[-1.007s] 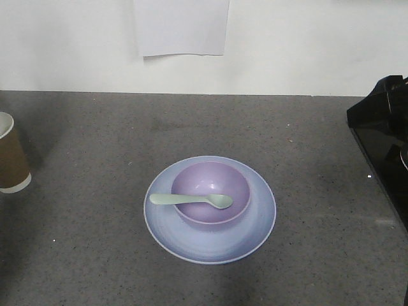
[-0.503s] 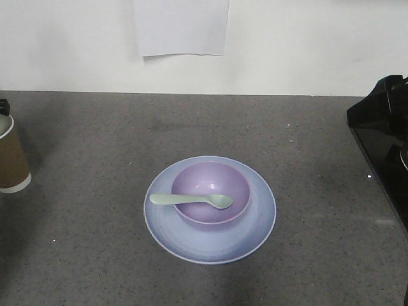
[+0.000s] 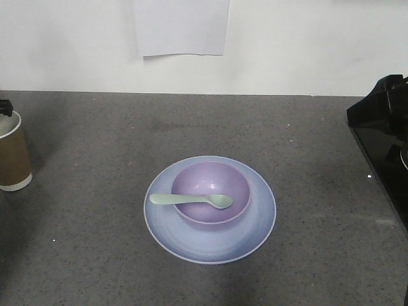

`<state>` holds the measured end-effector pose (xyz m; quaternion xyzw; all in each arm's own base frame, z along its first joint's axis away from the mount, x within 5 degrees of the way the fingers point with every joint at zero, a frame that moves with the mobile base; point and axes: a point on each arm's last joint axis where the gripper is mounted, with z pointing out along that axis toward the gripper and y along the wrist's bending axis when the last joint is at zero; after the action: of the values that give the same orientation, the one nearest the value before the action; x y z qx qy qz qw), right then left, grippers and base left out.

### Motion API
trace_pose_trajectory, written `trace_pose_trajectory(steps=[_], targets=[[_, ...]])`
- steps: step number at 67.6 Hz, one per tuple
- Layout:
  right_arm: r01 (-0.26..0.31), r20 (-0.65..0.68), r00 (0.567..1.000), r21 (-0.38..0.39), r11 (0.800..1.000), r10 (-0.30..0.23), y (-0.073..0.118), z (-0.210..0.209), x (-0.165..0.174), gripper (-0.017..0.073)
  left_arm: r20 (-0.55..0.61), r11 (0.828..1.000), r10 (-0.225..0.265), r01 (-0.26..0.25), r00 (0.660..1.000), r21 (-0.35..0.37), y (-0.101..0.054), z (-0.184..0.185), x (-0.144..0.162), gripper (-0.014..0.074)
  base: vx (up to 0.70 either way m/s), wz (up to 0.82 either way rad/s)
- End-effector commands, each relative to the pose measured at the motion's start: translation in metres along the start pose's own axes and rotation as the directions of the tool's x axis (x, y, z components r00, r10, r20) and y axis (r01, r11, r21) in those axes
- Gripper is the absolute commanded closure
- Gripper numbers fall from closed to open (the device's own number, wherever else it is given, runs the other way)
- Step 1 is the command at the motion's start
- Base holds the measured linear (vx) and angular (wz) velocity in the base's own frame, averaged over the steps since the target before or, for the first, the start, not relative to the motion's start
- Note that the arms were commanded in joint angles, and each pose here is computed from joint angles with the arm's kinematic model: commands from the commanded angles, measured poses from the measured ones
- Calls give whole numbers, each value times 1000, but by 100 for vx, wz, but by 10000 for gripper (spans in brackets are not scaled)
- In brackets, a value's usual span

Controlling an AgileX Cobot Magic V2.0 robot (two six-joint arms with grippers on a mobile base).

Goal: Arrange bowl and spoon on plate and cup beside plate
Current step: 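Lower the left gripper onto the rim of the brown paper cup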

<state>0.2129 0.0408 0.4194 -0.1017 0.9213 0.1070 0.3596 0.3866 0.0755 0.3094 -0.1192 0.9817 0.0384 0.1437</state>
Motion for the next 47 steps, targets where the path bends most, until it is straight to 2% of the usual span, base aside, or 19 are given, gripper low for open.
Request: trace_pose_trajectory(steps=[1,7,27,37,47], targets=[[5,99,995,7,1000,-5,1,-12,-9,11,74,998,13,-18,997,63,-4,-33,3,601,0,0],[5,99,995,7,1000,-5,1,-12,-9,11,102,992,32,-44,994,115,-8,-45,6,601,0,0],[5,102,995,8,1000,-5,1,-12,-9,11,210,971,19,-69,978,231,-20,-93,22,601,0,0],[2,102,995,8,1000,-3,1,-12,-9,11,196,962,68,-116,978,246,-37,-96,36,601,0,0],[2,102,995,8,1000,-2,1,-12,-9,11,158,946,151,-189,976,263,-59,-84,60,601,0,0]])
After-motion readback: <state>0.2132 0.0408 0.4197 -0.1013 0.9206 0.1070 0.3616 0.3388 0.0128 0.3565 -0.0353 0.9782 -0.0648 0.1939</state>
